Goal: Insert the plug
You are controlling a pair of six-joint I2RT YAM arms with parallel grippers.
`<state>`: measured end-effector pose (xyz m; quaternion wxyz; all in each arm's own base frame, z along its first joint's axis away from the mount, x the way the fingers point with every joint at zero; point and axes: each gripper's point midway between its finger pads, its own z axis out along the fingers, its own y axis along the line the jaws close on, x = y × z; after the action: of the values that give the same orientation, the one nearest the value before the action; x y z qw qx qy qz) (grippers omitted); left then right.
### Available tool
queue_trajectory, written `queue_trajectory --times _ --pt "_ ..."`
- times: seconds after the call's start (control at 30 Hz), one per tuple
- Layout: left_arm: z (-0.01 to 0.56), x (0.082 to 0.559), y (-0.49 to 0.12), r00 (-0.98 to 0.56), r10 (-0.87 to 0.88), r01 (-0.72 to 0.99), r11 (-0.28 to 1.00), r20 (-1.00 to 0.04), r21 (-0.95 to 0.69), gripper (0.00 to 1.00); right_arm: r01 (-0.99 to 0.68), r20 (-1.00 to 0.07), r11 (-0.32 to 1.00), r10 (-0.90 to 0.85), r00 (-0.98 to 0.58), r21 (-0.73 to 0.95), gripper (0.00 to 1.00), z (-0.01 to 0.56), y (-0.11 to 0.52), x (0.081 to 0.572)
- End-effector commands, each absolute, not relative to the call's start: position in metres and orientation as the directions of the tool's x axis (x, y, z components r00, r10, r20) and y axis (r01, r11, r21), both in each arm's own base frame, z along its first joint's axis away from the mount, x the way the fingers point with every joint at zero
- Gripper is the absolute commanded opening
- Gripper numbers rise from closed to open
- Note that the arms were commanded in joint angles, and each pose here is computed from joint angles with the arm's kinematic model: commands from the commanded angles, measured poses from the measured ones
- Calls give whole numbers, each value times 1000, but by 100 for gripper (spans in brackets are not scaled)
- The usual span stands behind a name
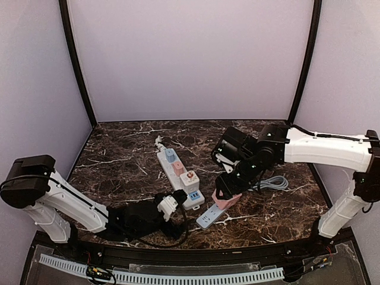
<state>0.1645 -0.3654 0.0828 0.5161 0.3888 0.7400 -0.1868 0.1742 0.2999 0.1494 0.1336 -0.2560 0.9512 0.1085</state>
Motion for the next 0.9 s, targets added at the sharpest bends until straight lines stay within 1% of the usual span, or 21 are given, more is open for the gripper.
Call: queue_trajectory --times 0.0,0.27,0.73,0.87 --pt "88 177 -350 -183 327 760 646 -927 78 98 -552 -281 820 -501 -819 147 0 149 308 170" --pt "95 190 -339 -154 299 748 658 -942 86 99 -580 -252 807 -543 -801 106 0 132 312 180" --pt "102 201 -347 -113 273 748 656 -955 99 99 -583 -250 805 -544 -801 114 0 107 311 204" --pt "100 201 -349 -114 277 750 654 -954 100 99 -590 -234 795 -553 -800 138 0 103 314 202"
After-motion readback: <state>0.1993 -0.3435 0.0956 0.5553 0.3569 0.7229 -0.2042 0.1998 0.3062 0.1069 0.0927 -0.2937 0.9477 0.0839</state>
